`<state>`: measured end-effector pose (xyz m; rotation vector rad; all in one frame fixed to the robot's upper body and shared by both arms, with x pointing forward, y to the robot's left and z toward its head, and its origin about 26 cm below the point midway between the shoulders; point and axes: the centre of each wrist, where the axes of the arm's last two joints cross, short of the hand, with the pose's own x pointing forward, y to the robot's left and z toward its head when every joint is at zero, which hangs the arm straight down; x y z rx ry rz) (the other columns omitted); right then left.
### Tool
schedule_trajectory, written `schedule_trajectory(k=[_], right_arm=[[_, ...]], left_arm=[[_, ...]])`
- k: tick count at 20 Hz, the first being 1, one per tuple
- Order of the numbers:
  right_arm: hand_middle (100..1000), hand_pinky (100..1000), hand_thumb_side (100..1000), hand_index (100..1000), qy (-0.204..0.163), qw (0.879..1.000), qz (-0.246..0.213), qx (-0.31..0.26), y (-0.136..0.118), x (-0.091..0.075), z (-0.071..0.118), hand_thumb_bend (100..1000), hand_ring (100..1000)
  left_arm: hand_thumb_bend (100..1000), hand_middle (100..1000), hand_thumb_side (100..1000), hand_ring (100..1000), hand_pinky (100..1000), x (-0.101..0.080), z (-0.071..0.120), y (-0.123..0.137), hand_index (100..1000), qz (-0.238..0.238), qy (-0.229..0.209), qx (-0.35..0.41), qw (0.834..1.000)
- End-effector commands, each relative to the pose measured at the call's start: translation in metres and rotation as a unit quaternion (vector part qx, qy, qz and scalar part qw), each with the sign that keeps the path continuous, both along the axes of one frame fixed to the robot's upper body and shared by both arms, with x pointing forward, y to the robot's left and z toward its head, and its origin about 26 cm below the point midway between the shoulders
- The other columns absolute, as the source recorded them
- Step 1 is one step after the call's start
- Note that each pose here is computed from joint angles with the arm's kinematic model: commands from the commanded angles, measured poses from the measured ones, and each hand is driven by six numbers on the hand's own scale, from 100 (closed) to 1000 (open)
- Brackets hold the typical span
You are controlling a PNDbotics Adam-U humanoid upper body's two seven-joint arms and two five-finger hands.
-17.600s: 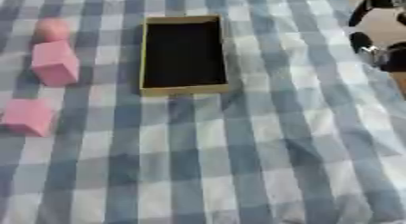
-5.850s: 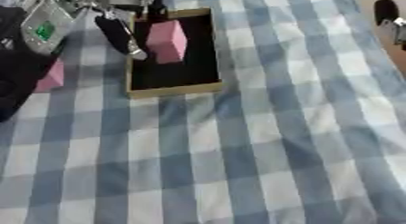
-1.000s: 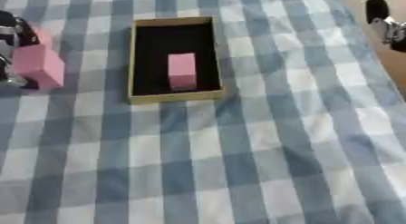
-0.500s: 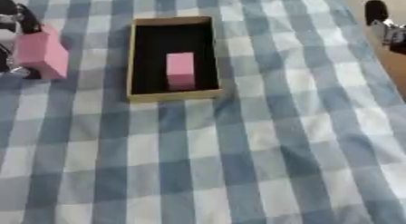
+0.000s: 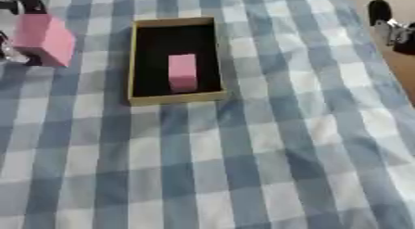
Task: Pick up objects on the table and place them in the box.
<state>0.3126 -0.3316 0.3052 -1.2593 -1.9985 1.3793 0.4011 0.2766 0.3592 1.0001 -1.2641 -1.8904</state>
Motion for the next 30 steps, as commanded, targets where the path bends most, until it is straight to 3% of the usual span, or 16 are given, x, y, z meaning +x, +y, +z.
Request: schedule_trajectory(k=[1,8,18,24,30], right_arm=[[949,917,100,683,-0.019,1.000,0.000,-0.013,0.000,-0.006,0.012,100,981],[949,913,100,683,-0.017,1.000,0.007,-0.013,0.003,-0.005,0.013,100,979],[950,913,100,683,-0.024,0.999,0.024,-0.014,0.010,-0.005,0.018,100,979],[949,908,100,683,-0.028,0.999,0.034,-0.010,0.014,-0.005,0.021,100,977],[948,903,100,683,-0.029,0.999,0.037,-0.005,0.015,-0.005,0.021,100,975]], left_arm=[[343,548,225,705,672,-0.006,0.021,-0.018,671,-0.030,-0.022,-0.002,0.999],[304,544,207,700,664,0.002,0.032,-0.064,670,-0.086,-0.028,-0.020,0.996],[291,544,203,700,663,0.028,0.018,-0.107,673,-0.110,-0.023,-0.028,0.993],[312,546,222,702,663,0.043,0.004,-0.110,674,-0.089,-0.027,-0.029,0.995],[361,546,181,702,667,0.056,-0.005,-0.103,672,-0.055,-0.048,-0.017,0.997]])
